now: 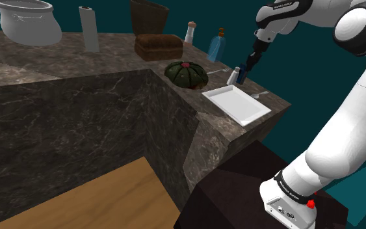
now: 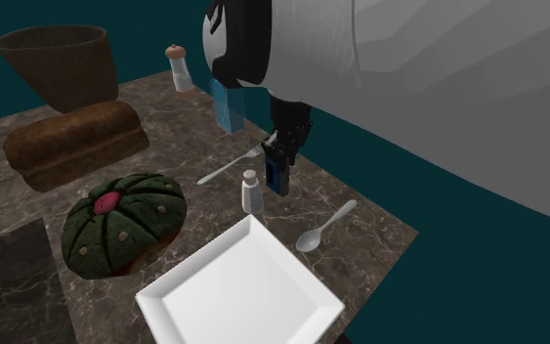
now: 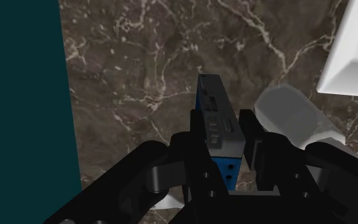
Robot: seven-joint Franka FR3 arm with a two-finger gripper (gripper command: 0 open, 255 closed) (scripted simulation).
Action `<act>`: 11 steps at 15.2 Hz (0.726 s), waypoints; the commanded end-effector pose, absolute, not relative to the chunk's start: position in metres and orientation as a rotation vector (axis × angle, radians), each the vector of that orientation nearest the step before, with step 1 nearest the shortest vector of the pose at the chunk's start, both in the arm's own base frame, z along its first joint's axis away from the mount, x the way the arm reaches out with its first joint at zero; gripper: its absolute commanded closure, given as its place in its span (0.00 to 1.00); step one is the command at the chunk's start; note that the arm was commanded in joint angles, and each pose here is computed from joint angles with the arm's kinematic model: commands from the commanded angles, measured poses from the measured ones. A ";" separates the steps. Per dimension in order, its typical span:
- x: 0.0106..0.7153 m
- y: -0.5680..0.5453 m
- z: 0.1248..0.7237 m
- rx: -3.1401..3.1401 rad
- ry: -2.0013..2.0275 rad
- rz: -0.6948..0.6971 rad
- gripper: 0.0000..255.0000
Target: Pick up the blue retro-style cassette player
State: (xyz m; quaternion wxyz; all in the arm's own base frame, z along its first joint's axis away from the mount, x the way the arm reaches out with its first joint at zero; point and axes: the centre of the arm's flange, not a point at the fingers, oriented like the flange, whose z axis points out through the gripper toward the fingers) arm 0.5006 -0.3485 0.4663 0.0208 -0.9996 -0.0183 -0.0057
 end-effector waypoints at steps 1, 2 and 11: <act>0.501 -0.348 0.466 -3.099 -0.058 -0.016 1.00; 0.501 -0.348 0.466 -3.099 -0.058 -0.016 1.00; 0.501 -0.348 0.503 -3.099 -0.058 -0.016 1.00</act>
